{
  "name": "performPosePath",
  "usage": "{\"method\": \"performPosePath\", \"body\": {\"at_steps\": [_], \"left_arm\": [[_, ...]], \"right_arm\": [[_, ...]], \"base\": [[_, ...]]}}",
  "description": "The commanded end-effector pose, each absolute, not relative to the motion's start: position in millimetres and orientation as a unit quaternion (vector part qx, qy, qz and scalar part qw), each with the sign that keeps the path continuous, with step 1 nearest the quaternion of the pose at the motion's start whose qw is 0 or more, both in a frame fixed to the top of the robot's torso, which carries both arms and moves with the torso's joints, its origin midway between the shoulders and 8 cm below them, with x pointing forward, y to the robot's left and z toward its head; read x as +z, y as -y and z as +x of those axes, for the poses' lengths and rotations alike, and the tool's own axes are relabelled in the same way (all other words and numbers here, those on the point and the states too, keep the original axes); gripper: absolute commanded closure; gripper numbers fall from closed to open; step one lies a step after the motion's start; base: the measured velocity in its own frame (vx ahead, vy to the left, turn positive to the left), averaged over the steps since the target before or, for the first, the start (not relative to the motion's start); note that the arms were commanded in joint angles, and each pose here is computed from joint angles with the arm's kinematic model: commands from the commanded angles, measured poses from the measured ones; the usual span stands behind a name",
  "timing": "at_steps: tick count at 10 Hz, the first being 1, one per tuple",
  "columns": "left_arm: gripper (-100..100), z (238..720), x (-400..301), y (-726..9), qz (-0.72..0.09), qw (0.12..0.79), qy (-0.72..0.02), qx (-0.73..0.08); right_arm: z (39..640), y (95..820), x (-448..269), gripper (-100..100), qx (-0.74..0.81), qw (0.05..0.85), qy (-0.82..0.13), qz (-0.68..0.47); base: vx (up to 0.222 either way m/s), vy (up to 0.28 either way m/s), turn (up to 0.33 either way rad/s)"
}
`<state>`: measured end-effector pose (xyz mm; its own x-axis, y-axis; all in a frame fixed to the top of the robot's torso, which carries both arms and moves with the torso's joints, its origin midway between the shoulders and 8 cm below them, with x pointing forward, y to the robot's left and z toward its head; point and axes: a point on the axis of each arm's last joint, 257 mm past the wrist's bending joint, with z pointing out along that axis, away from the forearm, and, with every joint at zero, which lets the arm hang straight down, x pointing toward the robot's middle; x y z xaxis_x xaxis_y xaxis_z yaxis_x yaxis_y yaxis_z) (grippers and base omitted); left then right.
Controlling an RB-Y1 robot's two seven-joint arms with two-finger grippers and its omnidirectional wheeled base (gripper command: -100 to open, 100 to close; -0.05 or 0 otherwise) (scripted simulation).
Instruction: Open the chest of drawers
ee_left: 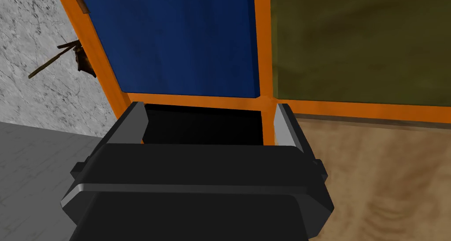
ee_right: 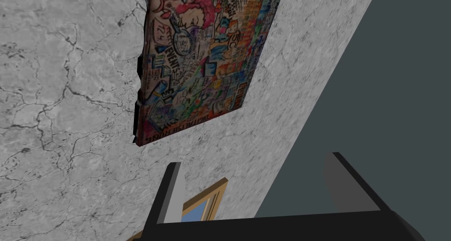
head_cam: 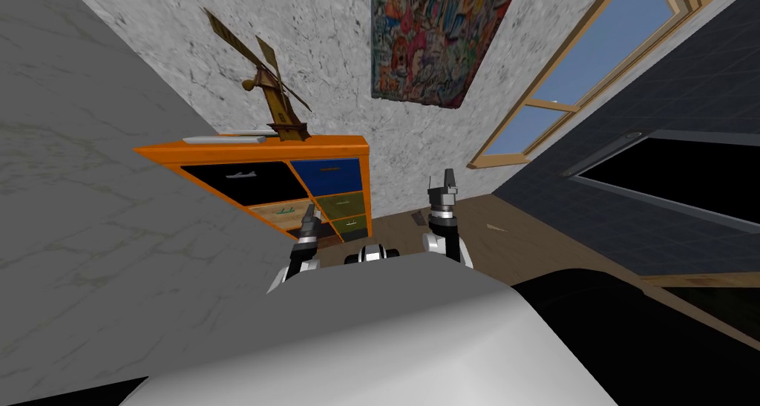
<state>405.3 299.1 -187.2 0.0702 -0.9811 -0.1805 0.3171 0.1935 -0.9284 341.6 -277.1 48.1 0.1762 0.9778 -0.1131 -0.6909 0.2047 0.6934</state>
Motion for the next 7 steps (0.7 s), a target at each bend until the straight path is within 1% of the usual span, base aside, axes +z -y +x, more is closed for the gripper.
{"method": "performPosePath", "body": {"at_steps": [1, 7], "left_arm": [[-100, 407.5, -205.5, -300.9, -0.379, 0.625, -0.454, -0.51], [-100, 407.2, -250.4, -299.0, -0.411, 0.608, -0.458, -0.502]], "right_arm": [[341.6, 277.1, 48.2, 0, 0.577, 0.723, -0.281, 0.255], [341.6, 277.1, 48.2, 0, 0.577, 0.723, -0.281, 0.255]], "base": [[0.051, -0.067, -0.006], [0.059, -0.063, -0.007]]}}
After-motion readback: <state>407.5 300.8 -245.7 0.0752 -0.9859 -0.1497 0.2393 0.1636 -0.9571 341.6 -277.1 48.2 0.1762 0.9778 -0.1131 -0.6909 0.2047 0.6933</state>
